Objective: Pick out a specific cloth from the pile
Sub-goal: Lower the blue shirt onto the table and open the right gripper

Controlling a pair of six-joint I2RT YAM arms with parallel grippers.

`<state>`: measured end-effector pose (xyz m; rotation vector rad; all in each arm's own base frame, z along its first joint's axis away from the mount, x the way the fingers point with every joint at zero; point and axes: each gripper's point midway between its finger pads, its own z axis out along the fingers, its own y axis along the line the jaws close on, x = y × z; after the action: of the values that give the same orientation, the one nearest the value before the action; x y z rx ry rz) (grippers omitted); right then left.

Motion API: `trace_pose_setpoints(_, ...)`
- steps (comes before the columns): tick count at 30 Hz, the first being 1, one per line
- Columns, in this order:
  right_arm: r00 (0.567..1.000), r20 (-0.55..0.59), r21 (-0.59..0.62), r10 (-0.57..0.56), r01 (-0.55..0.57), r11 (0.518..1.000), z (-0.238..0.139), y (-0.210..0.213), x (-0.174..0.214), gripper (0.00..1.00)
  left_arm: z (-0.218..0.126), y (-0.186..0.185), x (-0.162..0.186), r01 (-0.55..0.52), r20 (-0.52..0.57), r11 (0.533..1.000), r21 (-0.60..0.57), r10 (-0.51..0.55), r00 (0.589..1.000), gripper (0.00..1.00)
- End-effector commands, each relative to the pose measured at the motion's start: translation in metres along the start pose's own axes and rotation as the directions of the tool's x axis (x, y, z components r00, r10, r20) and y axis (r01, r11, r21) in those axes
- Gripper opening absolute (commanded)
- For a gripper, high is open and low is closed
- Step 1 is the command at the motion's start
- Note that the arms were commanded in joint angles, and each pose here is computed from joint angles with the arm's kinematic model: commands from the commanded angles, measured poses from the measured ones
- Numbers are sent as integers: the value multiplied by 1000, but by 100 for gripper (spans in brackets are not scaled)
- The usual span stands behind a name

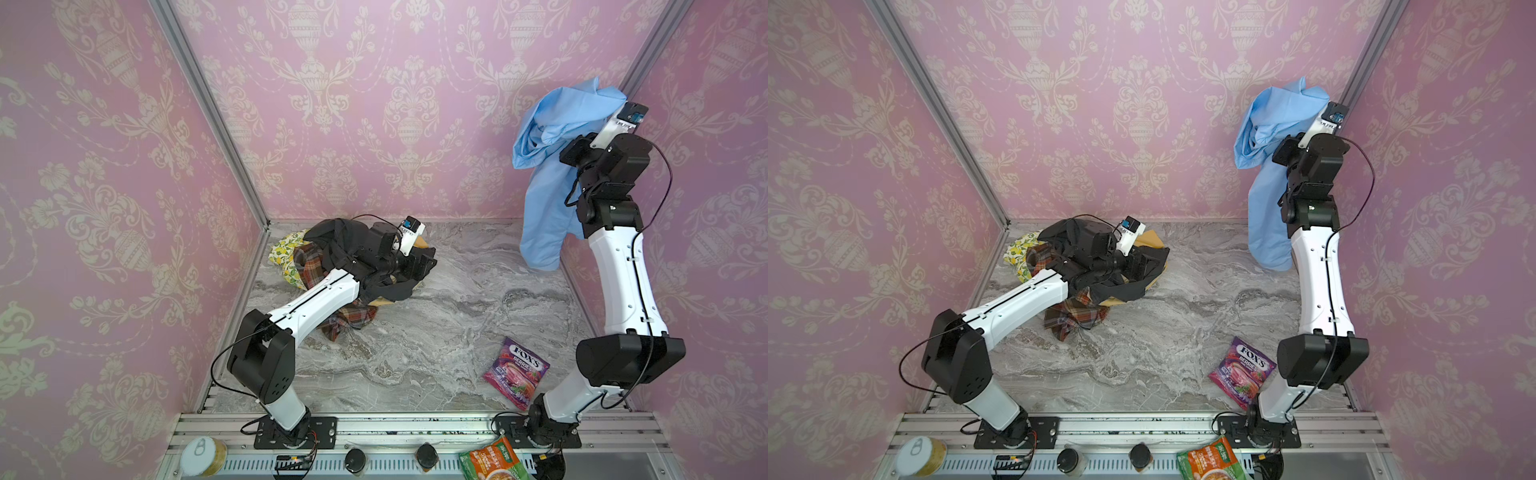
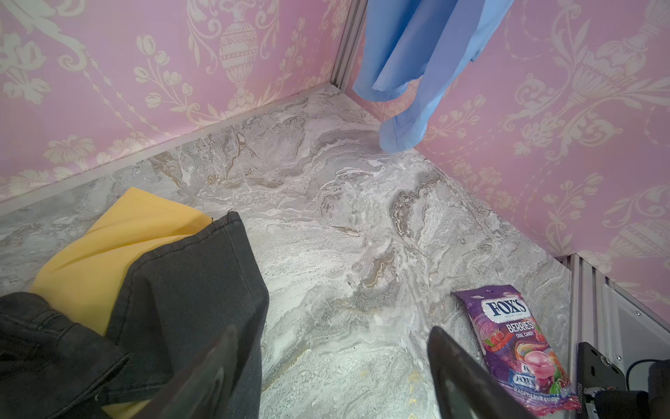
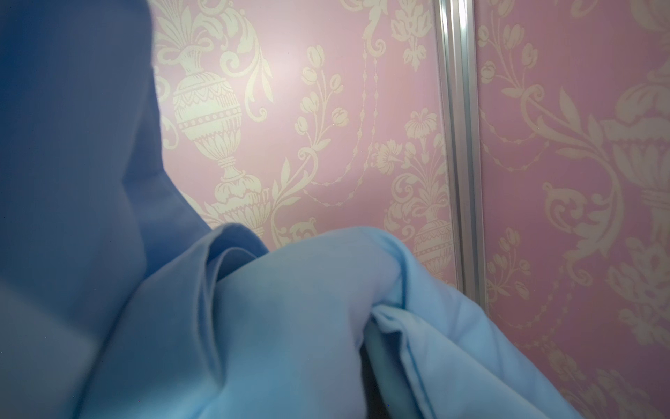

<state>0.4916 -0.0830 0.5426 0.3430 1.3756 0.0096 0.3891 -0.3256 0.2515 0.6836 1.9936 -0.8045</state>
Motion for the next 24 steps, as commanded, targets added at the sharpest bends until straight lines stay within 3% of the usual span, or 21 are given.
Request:
trace_pose_setpoints(1,997,-59,-31,50,-52,998,-24,2,23,0,-1,5,-10,29,36,1000,-12,-28,999,84)
trace_pose_setpoints(6,971,-213,-10,106,-111,994,-78,2,118,0,5,10,2,67,21,998,-14,-67,998,83)
trace_pose_setpoints(9,939,-312,69,147,-132,989,-103,-20,189,0,9,13,10,89,12,996,-13,-89,996,82)
trace_pose_setpoints(15,874,-459,207,161,-71,976,-124,-61,289,0,11,17,24,124,5,992,-20,-124,992,81)
trace_pose_setpoints(24,726,-623,381,291,-42,924,-123,-102,360,0,8,23,40,134,-8,990,-53,-134,991,80)
